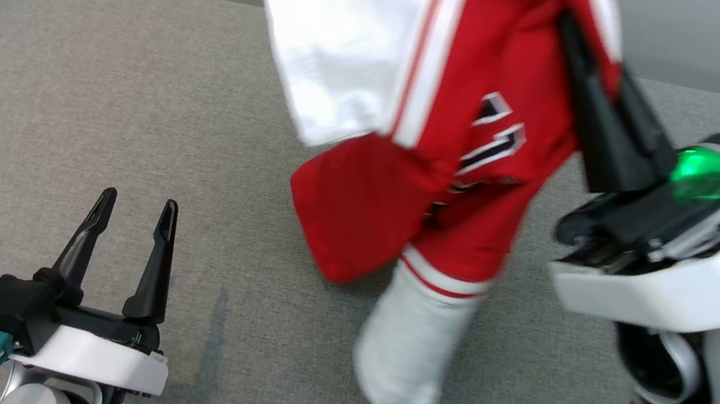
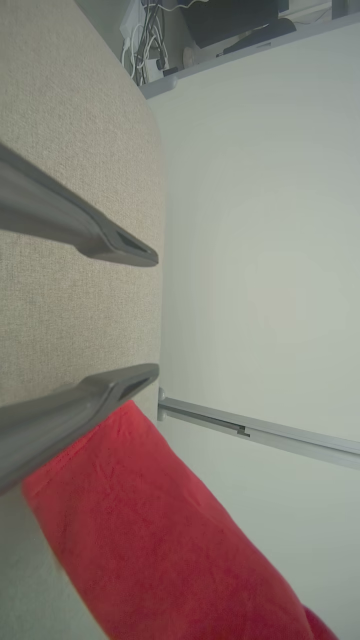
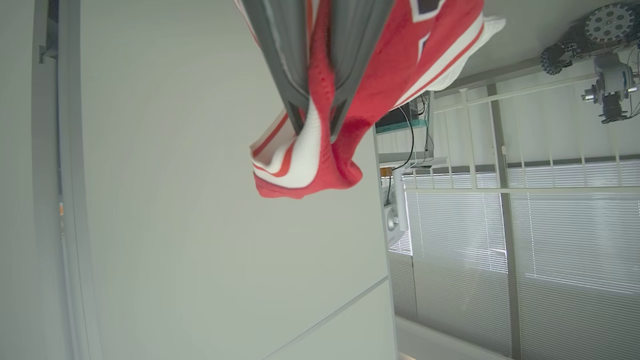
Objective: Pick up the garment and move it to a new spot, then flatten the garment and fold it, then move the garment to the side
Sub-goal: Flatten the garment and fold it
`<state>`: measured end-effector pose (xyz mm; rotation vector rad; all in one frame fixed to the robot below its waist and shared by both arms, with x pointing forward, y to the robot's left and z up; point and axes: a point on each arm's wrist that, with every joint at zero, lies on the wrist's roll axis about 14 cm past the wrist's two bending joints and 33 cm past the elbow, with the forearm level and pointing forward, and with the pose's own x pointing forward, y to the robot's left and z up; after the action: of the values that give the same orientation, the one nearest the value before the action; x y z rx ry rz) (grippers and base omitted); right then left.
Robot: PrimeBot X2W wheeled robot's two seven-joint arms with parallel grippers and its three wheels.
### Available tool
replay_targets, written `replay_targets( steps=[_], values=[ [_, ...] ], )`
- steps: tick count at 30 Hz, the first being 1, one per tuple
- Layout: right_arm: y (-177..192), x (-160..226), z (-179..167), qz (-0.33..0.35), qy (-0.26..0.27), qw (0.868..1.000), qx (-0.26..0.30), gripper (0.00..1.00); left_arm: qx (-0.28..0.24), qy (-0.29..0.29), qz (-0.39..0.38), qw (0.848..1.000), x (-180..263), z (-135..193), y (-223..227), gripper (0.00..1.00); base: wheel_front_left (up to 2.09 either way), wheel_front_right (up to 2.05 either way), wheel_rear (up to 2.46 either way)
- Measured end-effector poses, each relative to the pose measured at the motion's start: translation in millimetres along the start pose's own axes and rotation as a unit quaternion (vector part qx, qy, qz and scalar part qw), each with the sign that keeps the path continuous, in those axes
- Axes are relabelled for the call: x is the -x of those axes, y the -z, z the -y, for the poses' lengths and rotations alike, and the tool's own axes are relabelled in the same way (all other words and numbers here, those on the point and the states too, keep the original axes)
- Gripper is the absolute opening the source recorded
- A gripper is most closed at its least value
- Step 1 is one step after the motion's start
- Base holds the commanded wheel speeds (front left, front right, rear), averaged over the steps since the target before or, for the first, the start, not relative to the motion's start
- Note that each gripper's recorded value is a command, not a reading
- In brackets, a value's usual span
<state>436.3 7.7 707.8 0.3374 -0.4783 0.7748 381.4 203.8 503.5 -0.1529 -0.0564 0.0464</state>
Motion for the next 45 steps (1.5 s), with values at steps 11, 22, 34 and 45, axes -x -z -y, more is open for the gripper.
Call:
replay_targets(
  steps=[11, 22, 34, 45],
  values=[
    [73, 129, 137, -0.125, 0.28, 0.952, -0.02, 0.0, 0.002, 0.022, -0.016, 1.0, -12, 13, 14, 1.0, 0.0, 0.0, 0.0],
    [144, 237, 180, -0.208, 0.416, 0.883, -0.057, 0.25, 0.0, 0.039, -0.031, 0.999, -24, 20, 27, 1.0, 0.0, 0.0, 0.0],
    [108, 235, 179, -0.164, 0.4, 0.902, 0.01, 1.0, -0.006, 0.036, -0.017, 0.999, -19, 18, 15, 1.0, 0.0, 0.0, 0.0],
    [62, 226, 125, -0.187, 0.338, 0.918, 0.094, 1.0, -0.013, 0.037, -0.006, 0.999, 2, 19, 0, 1.0, 0.0, 0.0, 0.0]
  ],
)
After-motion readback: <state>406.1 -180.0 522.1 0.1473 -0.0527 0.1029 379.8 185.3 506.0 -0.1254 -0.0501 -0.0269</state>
